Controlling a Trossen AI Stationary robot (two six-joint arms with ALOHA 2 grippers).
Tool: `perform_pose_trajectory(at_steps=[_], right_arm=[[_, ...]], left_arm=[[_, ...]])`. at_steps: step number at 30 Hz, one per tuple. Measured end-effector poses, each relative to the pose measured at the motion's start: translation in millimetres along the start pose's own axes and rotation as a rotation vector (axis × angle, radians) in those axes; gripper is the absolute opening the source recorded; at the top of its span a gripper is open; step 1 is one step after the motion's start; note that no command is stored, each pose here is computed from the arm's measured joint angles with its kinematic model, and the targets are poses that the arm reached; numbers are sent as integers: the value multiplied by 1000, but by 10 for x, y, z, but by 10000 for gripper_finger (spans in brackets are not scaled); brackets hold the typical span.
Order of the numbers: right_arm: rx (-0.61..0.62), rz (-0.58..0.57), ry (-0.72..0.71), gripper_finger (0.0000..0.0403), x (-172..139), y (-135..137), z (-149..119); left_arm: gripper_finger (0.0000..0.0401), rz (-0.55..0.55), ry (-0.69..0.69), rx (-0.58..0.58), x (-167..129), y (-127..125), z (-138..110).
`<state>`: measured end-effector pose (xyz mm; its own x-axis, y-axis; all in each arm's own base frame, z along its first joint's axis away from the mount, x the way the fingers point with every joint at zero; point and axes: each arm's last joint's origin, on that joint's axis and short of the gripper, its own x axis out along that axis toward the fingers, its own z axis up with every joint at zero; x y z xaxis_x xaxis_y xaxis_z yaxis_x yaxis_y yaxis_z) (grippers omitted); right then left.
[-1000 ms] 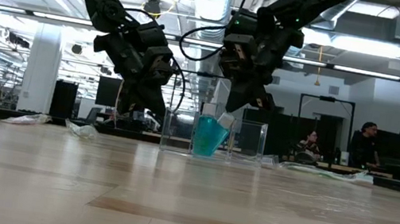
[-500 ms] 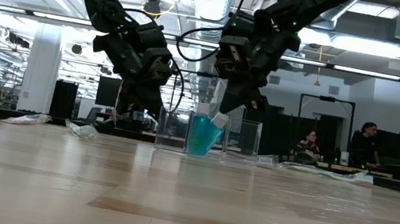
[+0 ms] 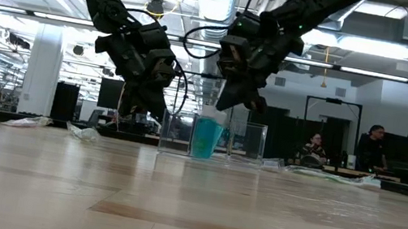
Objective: Pick & Place toothbrushing station
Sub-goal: Adjust the blue mouthwash in the transparent organizer, then put the left green toothbrush into the transparent organizer
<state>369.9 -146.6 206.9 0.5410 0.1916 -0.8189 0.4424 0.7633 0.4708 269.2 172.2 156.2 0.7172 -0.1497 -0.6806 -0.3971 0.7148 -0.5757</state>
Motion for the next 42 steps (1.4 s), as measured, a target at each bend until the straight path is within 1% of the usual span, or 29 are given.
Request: perform_pose_trajectory(at_steps=[11, 13, 16, 20, 23, 28, 36, 39, 42], right_arm=[[22, 17, -44, 0, -16, -77, 68], [27, 38, -54, 0, 55, -88, 114], [33, 68, -47, 0, 52, -91, 119], [30, 38, -89, 0, 69, -58, 147], [42, 26, -72, 0, -3, -66, 182], [-3, 19, -104, 0, -123, -31, 293], [-37, 39, -136, 0, -207, 18, 373], [-76, 79, -169, 5, -311, 77, 467], [-131, 115, -229, 17, -484, 157, 602]], left_arm=[[1, -9, 0, 3, 2, -6, 2], [1, -9, 0, 3, 2, -6, 2], [1, -9, 1, 2, 3, -6, 1], [1, -10, 0, 1, 3, -7, 2], [1, -11, -4, 3, 3, -8, 6], [1, -12, -4, 3, 4, -9, 6], [1, -11, -4, 2, 3, -8, 6], [1, -12, -10, 6, 3, -10, 12], [1, -13, -25, 13, -7, 2, 31]])
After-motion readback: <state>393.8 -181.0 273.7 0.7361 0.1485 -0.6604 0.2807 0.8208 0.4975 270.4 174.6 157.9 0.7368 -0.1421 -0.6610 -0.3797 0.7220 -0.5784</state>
